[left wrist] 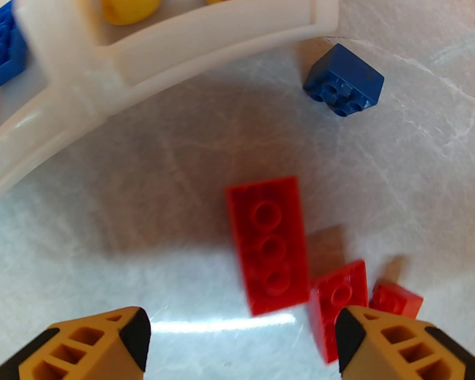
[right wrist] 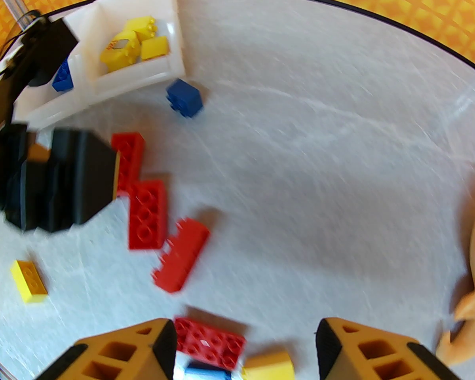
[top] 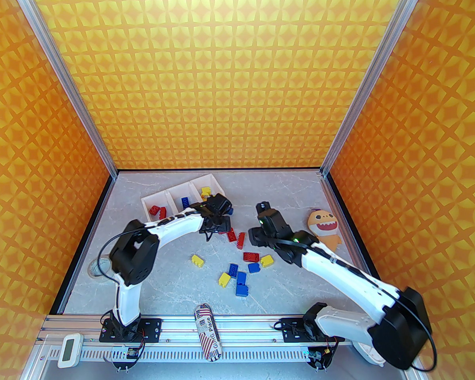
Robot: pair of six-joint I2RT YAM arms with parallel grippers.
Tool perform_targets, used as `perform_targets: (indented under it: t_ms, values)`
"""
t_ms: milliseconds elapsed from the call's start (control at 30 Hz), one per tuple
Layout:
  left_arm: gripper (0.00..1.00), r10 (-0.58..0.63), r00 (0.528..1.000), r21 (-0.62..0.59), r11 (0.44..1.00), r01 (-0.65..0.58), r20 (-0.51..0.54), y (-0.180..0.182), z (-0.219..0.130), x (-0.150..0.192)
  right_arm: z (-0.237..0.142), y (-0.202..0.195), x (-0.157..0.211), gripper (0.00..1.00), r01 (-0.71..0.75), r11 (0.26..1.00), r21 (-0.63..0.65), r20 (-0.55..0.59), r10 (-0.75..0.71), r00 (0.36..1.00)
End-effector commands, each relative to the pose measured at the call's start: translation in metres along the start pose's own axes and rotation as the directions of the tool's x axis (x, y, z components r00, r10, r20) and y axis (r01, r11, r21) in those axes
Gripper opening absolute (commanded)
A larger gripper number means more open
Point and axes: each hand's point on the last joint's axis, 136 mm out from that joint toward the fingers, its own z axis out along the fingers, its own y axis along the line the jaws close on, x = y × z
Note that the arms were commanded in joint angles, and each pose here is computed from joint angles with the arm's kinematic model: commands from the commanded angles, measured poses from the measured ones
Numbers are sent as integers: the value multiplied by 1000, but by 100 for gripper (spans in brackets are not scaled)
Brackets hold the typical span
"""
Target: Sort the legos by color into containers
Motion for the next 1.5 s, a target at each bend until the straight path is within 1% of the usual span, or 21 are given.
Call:
perform_targets:
  t_ms: [0,100,467,533,767,900,1033,1100,1233,1333,1467]
  values:
    - [81,8,1000,-41,999,-7,27,-1,2,-10,-8,-19,17,64,-24,997,67,-20,26,999]
    - [79,16,999,-69,998,-13,33,1,9,-13,-13,-22,23,64,-39,997,62,-13,40,999]
    - [65,26,999,-139,990,-22,28,9,31,-12,-24,-29,29,64,-51,996,73,-3,51,999]
    - [64,26,999,-144,989,-22,27,9,34,-12,-25,-30,30,64,-54,996,73,-4,54,999]
    - [53,32,999,-160,987,-29,16,13,41,-8,-28,-31,30,64,-59,996,74,0,59,998]
    - [42,37,999,-166,986,-34,18,16,38,-8,-29,-32,30,64,-59,995,76,2,59,998]
    - [34,53,998,-182,982,-48,24,22,27,-7,-29,-32,31,63,-59,995,77,2,59,998]
    - [32,62,998,-192,980,-56,25,27,20,-6,-29,-32,31,63,-59,995,77,2,59,998]
    - [31,103,994,-187,978,-96,25,35,-4,-2,-29,-33,30,63,-58,995,80,4,57,998]
    - [31,139,990,-201,970,-135,3,52,-23,10,-30,-35,31,63,-53,994,93,7,52,999]
    - [31,164,986,-206,965,-161,0,72,-55,14,-28,-35,31,63,-54,994,94,12,53,999]
